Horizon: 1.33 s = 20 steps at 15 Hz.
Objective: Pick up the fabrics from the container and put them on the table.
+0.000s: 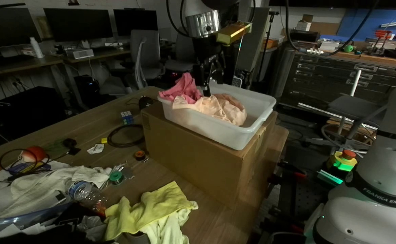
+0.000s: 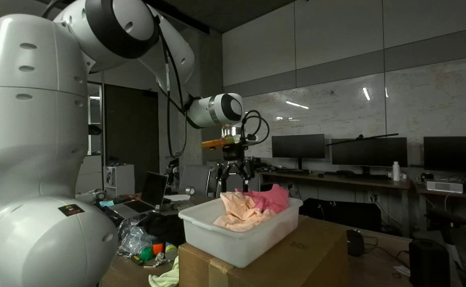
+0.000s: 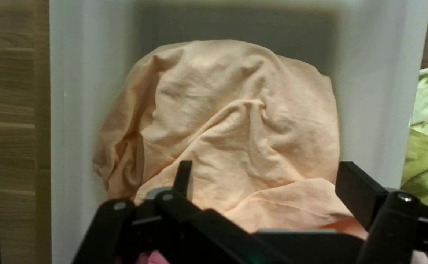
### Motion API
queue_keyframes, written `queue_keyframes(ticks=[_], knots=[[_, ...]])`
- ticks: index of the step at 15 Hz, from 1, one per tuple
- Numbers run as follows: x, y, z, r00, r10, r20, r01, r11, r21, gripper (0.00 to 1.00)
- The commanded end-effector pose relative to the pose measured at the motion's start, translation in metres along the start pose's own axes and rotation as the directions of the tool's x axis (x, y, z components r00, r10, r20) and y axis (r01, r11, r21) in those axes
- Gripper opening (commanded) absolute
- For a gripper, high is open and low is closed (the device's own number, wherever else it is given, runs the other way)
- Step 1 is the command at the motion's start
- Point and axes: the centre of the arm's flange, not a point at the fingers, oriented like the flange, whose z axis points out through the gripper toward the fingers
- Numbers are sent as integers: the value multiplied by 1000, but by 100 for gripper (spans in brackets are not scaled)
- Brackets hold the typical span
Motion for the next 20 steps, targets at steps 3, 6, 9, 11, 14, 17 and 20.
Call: queue_keyframes(ticks=[3,6,9,11,14,17,20], knots=[[23,17,19,990,-135,-35,133,990,-40,100],[30,21,27,973,-225,-52,219,971,-96,100],[35,23,35,941,-330,-70,317,936,-153,100],[39,21,38,919,-378,-110,359,920,-158,100],[42,17,40,909,-387,-157,366,919,-145,100],[43,14,44,908,-368,-202,350,929,-119,100],[43,10,51,908,-355,-224,338,935,-111,100]])
